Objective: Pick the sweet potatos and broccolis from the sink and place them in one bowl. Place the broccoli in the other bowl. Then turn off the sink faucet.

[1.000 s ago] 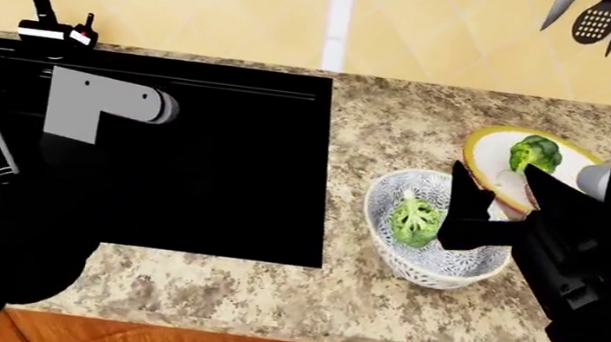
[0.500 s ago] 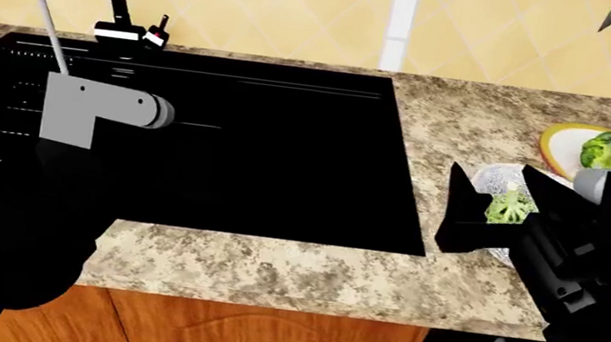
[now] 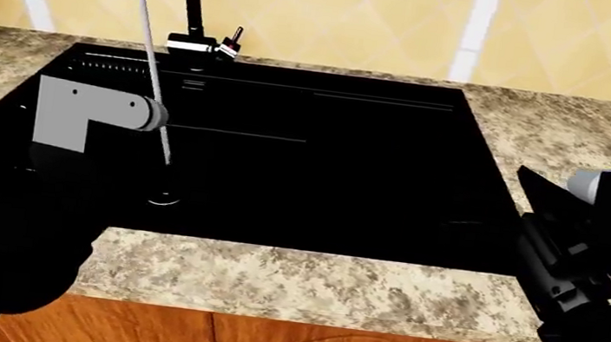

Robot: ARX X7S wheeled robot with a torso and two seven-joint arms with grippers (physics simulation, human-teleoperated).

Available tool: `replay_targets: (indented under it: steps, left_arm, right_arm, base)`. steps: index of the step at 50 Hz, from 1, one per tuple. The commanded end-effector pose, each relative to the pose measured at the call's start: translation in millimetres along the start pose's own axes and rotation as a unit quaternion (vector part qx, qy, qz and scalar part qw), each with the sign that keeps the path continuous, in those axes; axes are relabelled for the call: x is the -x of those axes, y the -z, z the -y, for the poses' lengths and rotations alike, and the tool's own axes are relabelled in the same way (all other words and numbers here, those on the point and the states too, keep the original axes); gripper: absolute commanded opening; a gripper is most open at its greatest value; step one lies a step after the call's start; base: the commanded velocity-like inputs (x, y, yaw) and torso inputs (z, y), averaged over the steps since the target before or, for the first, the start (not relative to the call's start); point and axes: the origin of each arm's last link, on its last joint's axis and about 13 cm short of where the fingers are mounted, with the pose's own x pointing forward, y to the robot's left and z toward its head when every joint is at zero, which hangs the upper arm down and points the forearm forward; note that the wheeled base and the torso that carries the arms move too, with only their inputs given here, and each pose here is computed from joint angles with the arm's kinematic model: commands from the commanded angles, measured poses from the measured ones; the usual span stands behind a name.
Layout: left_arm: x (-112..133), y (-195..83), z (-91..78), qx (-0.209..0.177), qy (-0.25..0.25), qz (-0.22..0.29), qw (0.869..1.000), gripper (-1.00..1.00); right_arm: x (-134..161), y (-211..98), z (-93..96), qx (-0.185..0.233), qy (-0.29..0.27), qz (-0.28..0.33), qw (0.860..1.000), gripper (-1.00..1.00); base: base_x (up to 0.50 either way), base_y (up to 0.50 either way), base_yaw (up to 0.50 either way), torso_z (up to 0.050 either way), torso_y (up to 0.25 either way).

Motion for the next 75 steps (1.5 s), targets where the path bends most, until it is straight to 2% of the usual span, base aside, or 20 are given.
replay_targets:
  steps: [1,7,9,31,49,64,65,66,67,75]
  left_arm:
    - [0.7,2.4,-0.4,0.001,0.001,0.002,1.000,1.00]
    - [-0.1,4.6,0.5,0.003,0.003,0.001,1.000,1.00]
    - [0.2,5.8,0.1,-0.008,-0.004,0.003,1.000,1.00]
    - [1.2,8.5,1.8,-0.002,-0.002,0.002,1.000,1.00]
    - [-0.5,9.0,2.7,0.000,0.000,0.001,1.000,1.00]
    - [-0.2,8.2,2.0,0.004,0.000,0.002,1.000,1.00]
    - [0.1,7.8,1.6,0.005,0.000,0.002,1.000,1.00]
    - [-0.4,6.6,2.0,0.025,0.000,0.003,1.000,1.00]
    - [-0.3,6.4,1.9,0.014,0.001,0.004,1.000,1.00]
    - [-1.4,9.9,2.6,0.011,0.004,0.000,1.000,1.00]
  right_arm:
    - [-1.2,0.2,-0.7,-0.001,0.000,0.000,1.000,1.00]
    - [-1.7,1.8,-0.2,0.002,-0.001,-0.002,1.000,1.00]
    - [-1.8,2.5,-0.3,0.001,-0.001,-0.002,1.000,1.00]
    - [-2.0,3.6,-0.5,0.000,-0.003,-0.003,1.000,1.00]
    - [-1.6,5.1,-0.1,0.005,0.000,-0.006,1.000,1.00]
    - [2.6,6.2,4.0,0.005,0.016,-0.011,1.000,1.00]
    - [3.2,6.3,3.8,0.006,0.015,-0.011,1.000,1.00]
    - [3.9,5.6,4.0,0.006,0.018,-0.007,1.000,1.00]
    - [4.2,5.6,4.2,0.006,0.020,-0.007,1.000,1.00]
    - [4.3,7.1,3.7,-0.001,0.024,-0.009,1.000,1.00]
  base:
    - [0.04,0.50,0.00,0.000,0.000]
    - [0.08,0.50,0.00,0.000,0.000]
    - [0.10,0.50,0.00,0.000,0.000]
    - [0.15,0.49,0.00,0.000,0.000]
    - [0.15,0.03,0.00,0.000,0.000]
    - [0.22,0.26,0.00,0.000,0.000]
    - [0.14,0.14,0.00,0.000,0.000]
    - [0.12,0.13,0.00,0.000,0.000]
    - [0.12,0.13,0.00,0.000,0.000]
    - [0.00,0.00,0.00,0.000,0.000]
